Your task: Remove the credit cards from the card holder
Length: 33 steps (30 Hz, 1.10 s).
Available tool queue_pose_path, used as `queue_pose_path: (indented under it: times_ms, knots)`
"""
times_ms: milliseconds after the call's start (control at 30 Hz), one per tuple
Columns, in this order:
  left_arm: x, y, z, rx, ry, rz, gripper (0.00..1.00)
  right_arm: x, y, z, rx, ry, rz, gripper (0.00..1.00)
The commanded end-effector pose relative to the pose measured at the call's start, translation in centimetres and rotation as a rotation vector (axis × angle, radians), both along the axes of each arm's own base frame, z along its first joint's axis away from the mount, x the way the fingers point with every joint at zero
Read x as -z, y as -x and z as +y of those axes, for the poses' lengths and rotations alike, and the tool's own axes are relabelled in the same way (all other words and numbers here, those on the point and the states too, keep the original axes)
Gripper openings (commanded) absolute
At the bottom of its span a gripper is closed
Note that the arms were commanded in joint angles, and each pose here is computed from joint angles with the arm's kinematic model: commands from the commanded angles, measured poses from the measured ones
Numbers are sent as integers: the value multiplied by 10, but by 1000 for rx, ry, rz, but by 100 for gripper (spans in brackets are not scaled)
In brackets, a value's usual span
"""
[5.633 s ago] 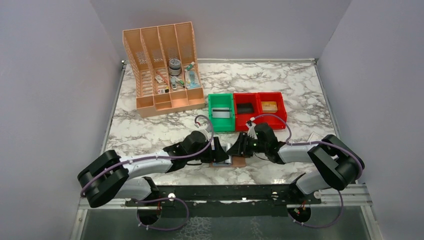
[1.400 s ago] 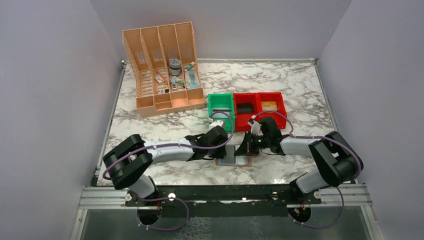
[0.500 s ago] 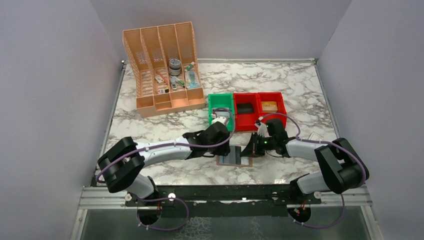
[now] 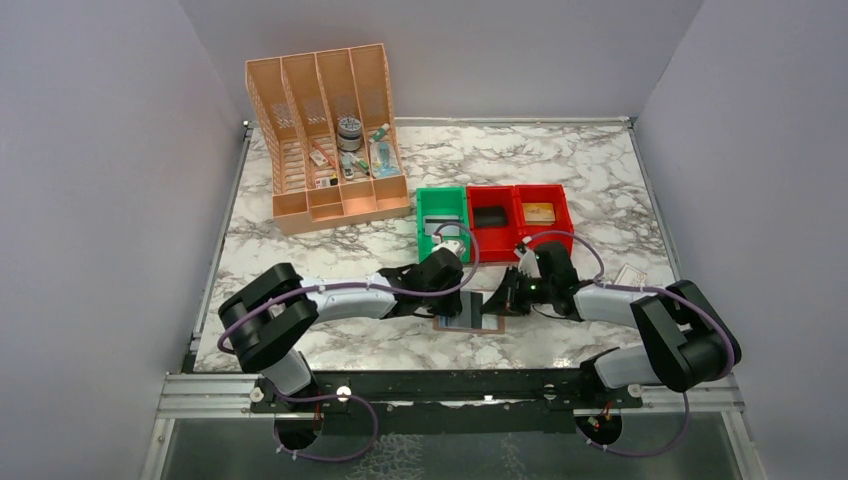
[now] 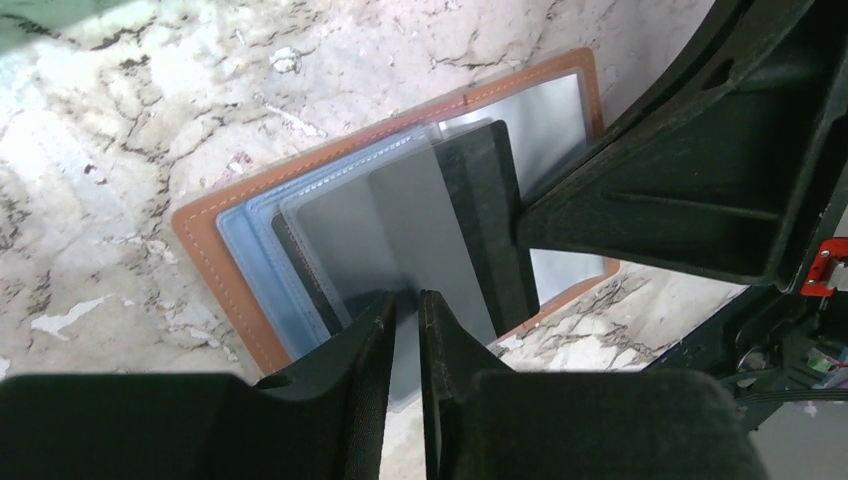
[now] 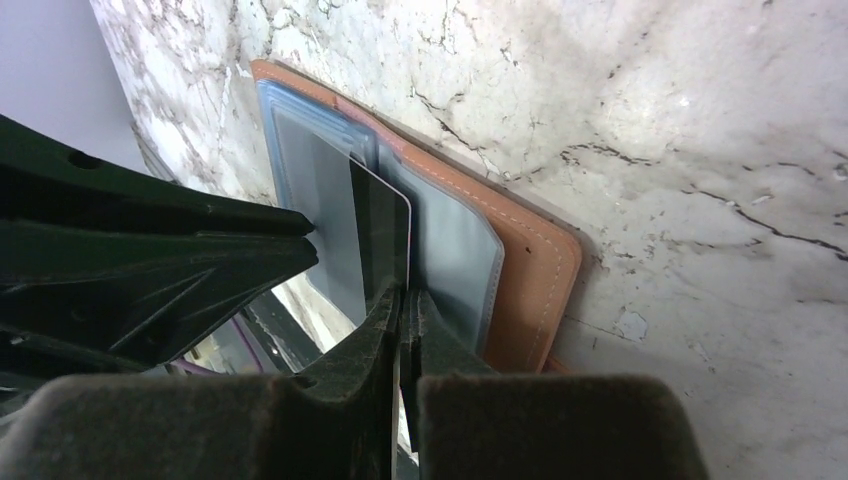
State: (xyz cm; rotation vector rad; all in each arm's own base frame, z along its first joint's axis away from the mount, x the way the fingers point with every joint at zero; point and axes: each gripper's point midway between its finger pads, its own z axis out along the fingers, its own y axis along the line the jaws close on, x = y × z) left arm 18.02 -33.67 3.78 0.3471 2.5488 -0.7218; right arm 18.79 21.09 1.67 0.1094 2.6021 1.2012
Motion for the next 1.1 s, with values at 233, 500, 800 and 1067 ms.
queue_pose_path:
  times_ms: [233,500,800,1067]
  knots:
    - [33,8,26,-34,-156,37,14,13,-13,-12,87,77,-11,32]
    - [41,10,27,-51,-167,52,11,19,-11,-3,48,18,-30,27]
    - [44,12,32,-79,-156,59,9,2,-8,5,-12,-78,-72,1]
    - [55,19,33,-41,-162,80,8,8,-11,-14,137,-25,0,1]
